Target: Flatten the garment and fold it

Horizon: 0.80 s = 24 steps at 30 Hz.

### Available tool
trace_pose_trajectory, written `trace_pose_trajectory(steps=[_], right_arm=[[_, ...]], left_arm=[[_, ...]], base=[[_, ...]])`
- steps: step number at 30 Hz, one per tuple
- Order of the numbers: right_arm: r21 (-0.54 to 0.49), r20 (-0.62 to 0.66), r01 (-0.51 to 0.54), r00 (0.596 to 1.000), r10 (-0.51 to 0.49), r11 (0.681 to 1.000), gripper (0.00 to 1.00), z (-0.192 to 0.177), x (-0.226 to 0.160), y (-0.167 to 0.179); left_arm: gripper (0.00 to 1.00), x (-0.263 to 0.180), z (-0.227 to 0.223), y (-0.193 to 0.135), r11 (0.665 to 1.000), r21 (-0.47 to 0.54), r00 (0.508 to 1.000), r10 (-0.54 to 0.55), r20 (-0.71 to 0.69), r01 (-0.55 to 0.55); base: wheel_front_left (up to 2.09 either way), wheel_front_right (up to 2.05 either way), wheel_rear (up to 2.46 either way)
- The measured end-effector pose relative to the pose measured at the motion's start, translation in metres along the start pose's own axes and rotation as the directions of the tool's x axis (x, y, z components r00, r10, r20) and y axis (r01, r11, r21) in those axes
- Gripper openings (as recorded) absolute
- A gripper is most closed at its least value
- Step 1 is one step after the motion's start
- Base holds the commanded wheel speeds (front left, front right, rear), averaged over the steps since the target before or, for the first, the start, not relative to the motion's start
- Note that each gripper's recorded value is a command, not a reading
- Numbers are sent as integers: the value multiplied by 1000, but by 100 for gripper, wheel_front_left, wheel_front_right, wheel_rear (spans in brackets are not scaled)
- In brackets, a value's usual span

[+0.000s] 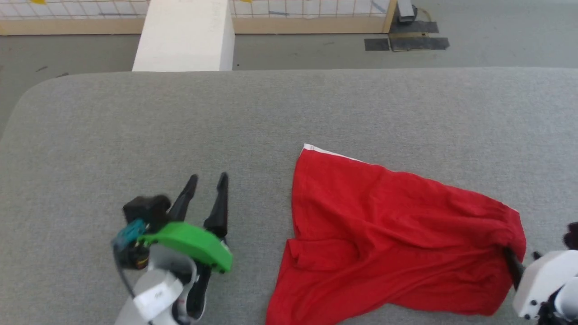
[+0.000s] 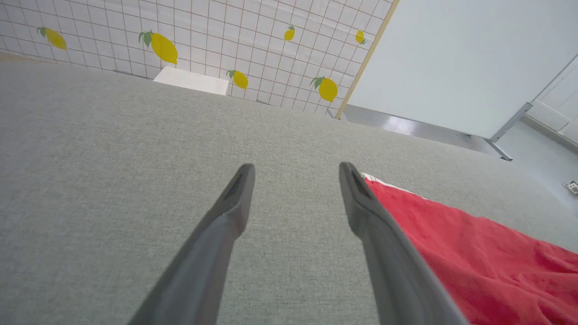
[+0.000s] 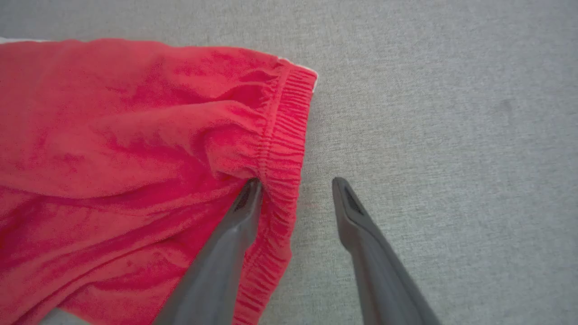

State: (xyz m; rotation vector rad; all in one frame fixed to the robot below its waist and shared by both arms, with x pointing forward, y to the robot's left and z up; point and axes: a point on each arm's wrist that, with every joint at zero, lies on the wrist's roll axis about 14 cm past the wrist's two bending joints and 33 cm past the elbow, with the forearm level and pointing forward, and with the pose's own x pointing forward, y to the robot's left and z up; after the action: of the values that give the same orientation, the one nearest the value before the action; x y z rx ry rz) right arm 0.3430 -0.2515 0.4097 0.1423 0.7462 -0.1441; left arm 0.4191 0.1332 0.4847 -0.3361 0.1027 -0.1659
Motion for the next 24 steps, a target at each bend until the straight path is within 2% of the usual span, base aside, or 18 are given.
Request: trace_pose_trajectory(steps=[6,10,12,18,24], right_arm=[[121,138,41,989,-58,992,100,23,-8,-30],[158,192,79,975,-109,984,100,32,-12,-47],[174,210,86,970,-122,981,100,34,-13,-51],[216,233,76,964,-127,973,100,35,-13,-55],[242,212,118,962,-171,963,100,22,-14,-69]], left_arm=[[100,43,-5,-53,989,-8,981,-150,-126,150],[100,70,-17,-88,963,51,936,-242,-254,263],[100,82,-26,-98,950,88,908,-255,-332,299],[100,105,-70,-101,915,194,797,-186,-575,354],[100,114,-112,-88,892,269,697,-69,-714,363]], base=[[0,0,0],[0,0,0],[0,0,0],[0,0,0],[0,0,0]])
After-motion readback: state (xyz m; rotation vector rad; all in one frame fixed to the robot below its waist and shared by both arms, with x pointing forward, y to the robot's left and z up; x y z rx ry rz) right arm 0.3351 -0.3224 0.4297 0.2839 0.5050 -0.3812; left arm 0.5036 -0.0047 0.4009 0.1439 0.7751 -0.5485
